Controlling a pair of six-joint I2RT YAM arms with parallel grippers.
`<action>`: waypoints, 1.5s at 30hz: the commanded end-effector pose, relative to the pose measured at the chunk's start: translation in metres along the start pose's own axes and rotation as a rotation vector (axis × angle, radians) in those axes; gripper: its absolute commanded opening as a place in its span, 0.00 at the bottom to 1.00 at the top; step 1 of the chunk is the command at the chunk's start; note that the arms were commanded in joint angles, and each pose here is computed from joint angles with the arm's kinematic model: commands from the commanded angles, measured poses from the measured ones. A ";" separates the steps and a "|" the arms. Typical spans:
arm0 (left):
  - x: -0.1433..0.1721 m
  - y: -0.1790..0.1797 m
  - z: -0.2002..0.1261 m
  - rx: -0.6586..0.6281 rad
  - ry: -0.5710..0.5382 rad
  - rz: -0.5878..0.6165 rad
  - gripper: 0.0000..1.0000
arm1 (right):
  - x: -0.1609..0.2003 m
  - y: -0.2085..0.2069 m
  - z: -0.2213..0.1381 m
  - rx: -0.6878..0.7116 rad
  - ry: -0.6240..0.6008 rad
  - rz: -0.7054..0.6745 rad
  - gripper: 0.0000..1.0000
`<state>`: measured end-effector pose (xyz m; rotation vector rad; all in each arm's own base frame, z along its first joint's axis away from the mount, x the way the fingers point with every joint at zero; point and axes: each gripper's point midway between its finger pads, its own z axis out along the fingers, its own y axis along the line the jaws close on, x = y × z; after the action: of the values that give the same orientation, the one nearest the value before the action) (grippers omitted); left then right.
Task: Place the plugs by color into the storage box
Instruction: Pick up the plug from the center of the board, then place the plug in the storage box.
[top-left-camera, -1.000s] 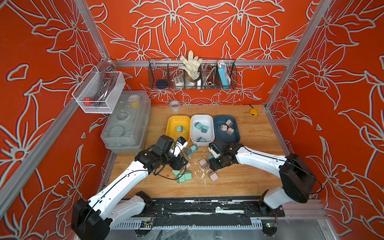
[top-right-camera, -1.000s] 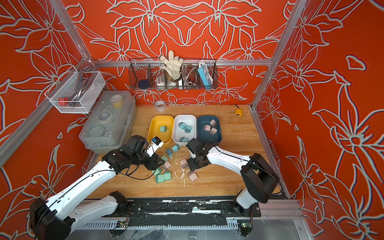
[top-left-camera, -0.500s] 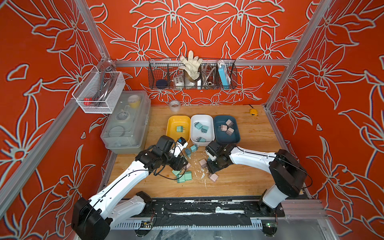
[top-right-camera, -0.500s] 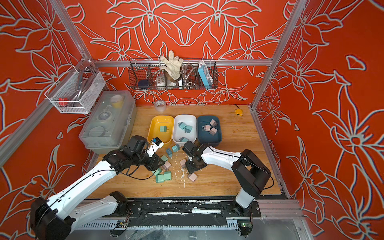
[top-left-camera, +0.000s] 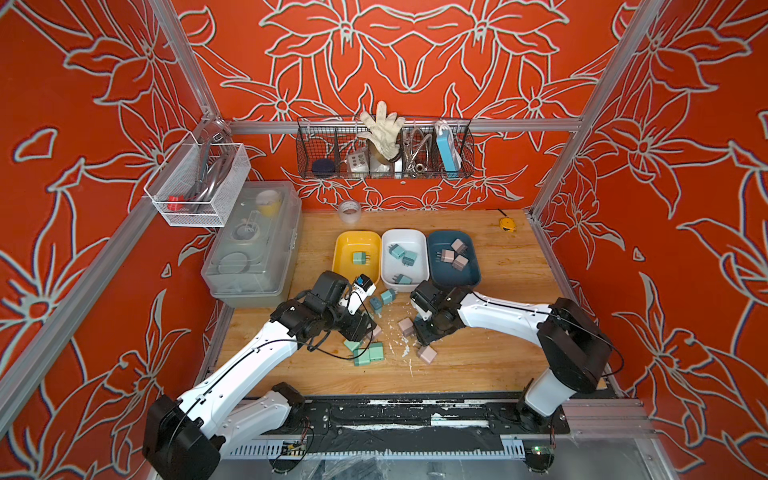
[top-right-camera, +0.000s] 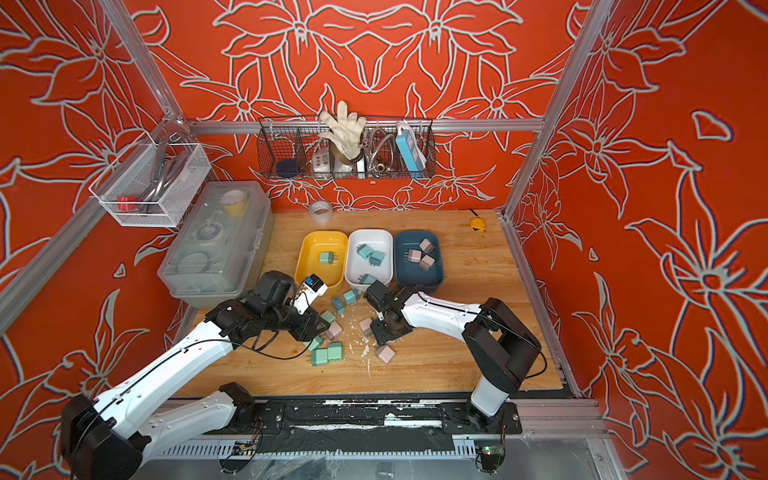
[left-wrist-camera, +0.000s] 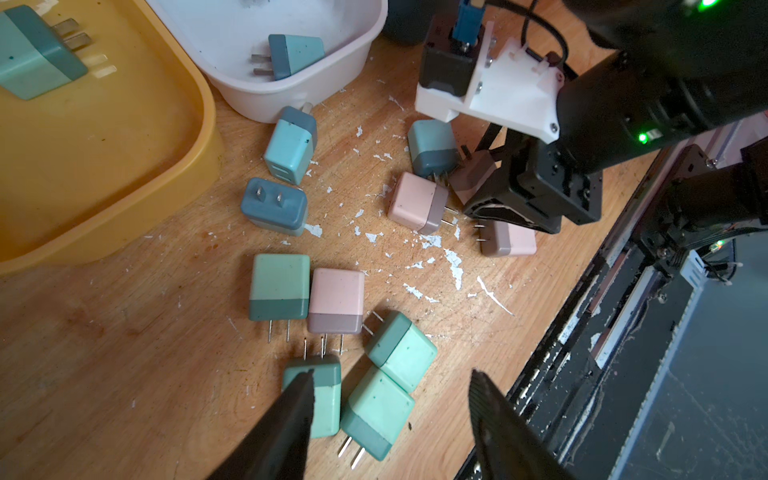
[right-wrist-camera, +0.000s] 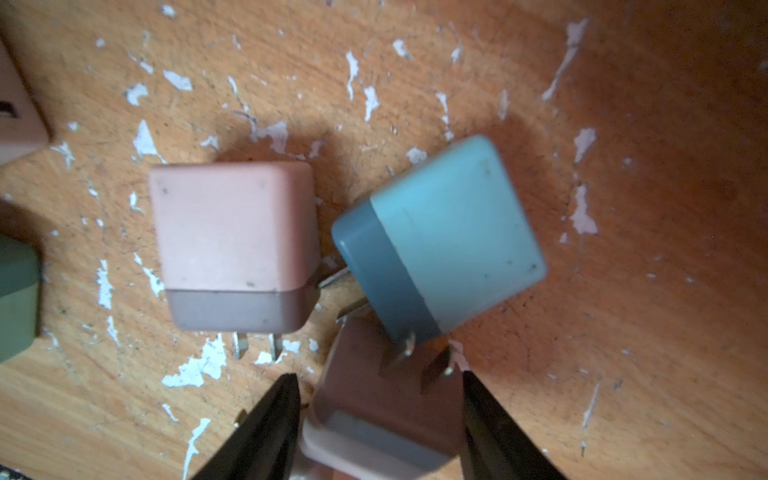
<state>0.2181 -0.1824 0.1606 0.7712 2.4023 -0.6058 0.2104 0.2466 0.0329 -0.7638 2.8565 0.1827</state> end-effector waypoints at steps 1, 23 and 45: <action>0.001 -0.005 0.000 0.024 0.001 0.008 0.60 | -0.001 -0.001 -0.002 0.022 0.006 -0.012 0.62; -0.006 -0.008 -0.002 0.037 -0.021 0.008 0.60 | -0.007 -0.008 -0.022 0.058 -0.034 -0.010 0.44; -0.105 0.001 -0.007 -0.012 -0.237 0.059 0.59 | -0.121 -0.085 -0.132 0.056 -0.409 0.194 0.34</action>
<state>0.2767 -0.2151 0.2132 0.7330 2.2263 -0.6321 0.3217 0.2112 0.1779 -0.4259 2.5334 0.1796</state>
